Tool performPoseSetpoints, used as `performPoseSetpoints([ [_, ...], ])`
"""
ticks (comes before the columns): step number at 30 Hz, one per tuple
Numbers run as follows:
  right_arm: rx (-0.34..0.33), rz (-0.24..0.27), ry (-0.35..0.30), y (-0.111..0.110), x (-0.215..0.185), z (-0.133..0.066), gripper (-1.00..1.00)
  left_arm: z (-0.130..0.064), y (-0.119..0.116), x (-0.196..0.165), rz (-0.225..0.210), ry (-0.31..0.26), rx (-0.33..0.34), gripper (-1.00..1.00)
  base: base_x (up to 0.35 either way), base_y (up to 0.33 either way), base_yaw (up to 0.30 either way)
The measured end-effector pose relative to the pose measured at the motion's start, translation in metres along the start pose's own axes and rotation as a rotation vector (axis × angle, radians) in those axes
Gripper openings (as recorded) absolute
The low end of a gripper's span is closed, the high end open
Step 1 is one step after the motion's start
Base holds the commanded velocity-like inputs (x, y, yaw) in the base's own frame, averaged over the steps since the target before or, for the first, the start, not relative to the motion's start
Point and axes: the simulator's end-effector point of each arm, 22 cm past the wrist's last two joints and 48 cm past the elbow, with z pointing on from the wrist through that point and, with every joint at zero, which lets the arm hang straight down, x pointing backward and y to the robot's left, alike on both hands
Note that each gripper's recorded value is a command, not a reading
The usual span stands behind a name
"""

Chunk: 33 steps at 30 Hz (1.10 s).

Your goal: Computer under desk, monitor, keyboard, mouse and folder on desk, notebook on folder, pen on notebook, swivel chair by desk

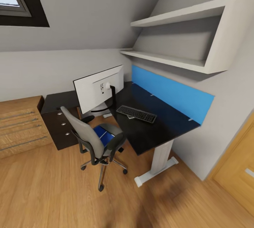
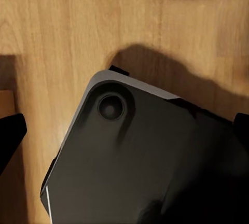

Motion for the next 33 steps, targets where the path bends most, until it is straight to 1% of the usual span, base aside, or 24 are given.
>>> performPoseSetpoints([
  [1, 0.004, 0.003, -0.001, -0.001, 0.0, 0.0, 1.0, 0.002, 0.003, -0.006, -0.002, -0.012, -0.003, 1.0, 0.0, 0.0, 0.129],
  [4, 0.006, 0.003, -0.002, -0.002, -0.001, 0.0, 1.0, 0.004, 0.001, -0.017, -0.001, -0.035, 0.003, 1.0, 0.0, 0.0, 0.197],
  [5, 0.008, 0.004, -0.002, -0.003, -0.001, 0.0, 1.0, 0.006, 0.007, -0.028, 0.001, -0.055, -0.002, 1.0, 0.0, 0.0, 0.258],
  [8, 0.009, 0.005, -0.002, -0.003, 0.0, 0.001, 1.0, 0.009, 0.011, -0.038, 0.003, -0.074, -0.005, 1.0, 0.0, 0.0, 0.27],
  [23, 0.014, 0.005, 0.003, -0.005, 0.01, 0.015, 1.0, 0.026, 0.012, -0.044, 0.007, -0.093, -0.003, 1.0, 0.0, 0.0, 0.279],
  [33, 0.016, 0.003, -0.001, -0.006, 0.016, 0.026, 1.0, 0.04, 0.022, -0.056, 0.018, -0.12, -0.011, 1.0, 0.0, 0.0, 0.28],
])
